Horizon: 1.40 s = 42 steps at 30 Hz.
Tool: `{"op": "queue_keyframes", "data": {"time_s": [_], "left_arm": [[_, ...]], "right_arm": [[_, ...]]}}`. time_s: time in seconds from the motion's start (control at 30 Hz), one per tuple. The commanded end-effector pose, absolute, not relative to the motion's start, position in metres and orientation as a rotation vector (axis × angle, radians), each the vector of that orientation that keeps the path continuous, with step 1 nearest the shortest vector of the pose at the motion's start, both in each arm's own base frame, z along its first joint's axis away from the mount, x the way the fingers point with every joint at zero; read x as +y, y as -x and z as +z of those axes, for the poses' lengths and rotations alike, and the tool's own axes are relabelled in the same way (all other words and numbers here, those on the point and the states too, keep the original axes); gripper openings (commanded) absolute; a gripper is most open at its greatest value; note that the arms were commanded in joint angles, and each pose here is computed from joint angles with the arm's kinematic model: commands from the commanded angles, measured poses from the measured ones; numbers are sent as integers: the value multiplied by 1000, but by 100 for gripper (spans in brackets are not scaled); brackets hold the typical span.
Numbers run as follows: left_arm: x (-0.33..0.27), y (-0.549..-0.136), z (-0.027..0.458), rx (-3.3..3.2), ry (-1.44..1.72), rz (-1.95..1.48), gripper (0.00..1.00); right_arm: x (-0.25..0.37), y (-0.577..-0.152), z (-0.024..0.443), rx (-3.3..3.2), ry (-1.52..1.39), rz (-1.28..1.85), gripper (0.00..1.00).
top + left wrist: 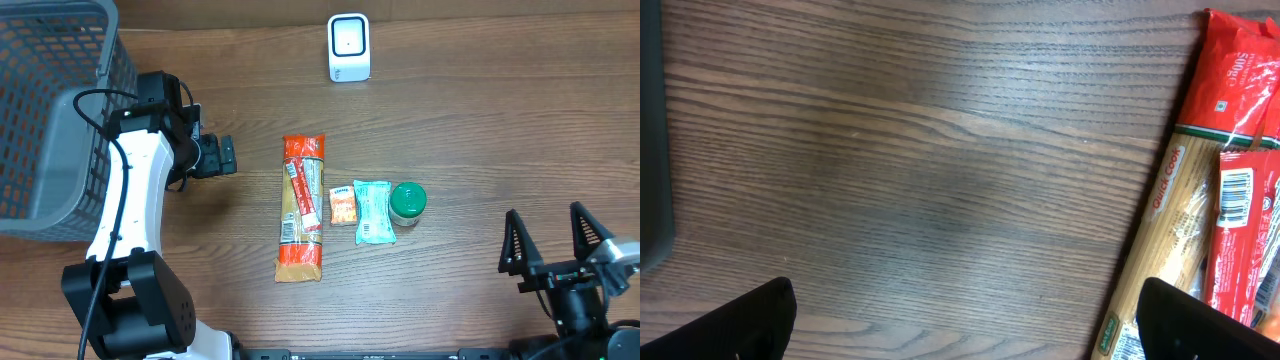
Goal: Scan the item barcode
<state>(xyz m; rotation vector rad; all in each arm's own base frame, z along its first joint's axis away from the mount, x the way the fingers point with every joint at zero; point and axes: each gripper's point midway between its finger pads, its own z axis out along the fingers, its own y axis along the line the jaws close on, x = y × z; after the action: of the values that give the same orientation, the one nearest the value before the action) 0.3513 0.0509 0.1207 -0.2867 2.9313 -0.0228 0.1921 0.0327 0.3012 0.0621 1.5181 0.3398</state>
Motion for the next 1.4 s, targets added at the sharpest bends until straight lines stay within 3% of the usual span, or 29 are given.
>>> {"op": "queue_keyframes", "data": {"time_s": [0.0, 0.23, 0.53, 0.9, 0.97, 1.07, 1.37], "left_arm": [[50, -356, 133, 2895, 241, -31, 100], [50, -356, 133, 2895, 241, -31, 100], [50, -356, 133, 2895, 241, -31, 100], [50, -356, 133, 2895, 241, -31, 100], [50, -356, 133, 2895, 241, -31, 100], [50, -356, 133, 2895, 241, -31, 100], [50, -356, 133, 2895, 241, -31, 100]], "right_arm": [[33, -194, 320, 1539, -80, 356, 100], [46, -210, 330, 1726, -49, 385, 100], [59, -232, 303, 2058, -44, 406, 100], [114, -246, 303, 2083, 147, 741, 99], [114, -248, 297, 2109, 139, 741, 83], [115, -251, 281, 2174, 168, 720, 68], [118, -271, 244, 2317, 145, 722, 64]]}}
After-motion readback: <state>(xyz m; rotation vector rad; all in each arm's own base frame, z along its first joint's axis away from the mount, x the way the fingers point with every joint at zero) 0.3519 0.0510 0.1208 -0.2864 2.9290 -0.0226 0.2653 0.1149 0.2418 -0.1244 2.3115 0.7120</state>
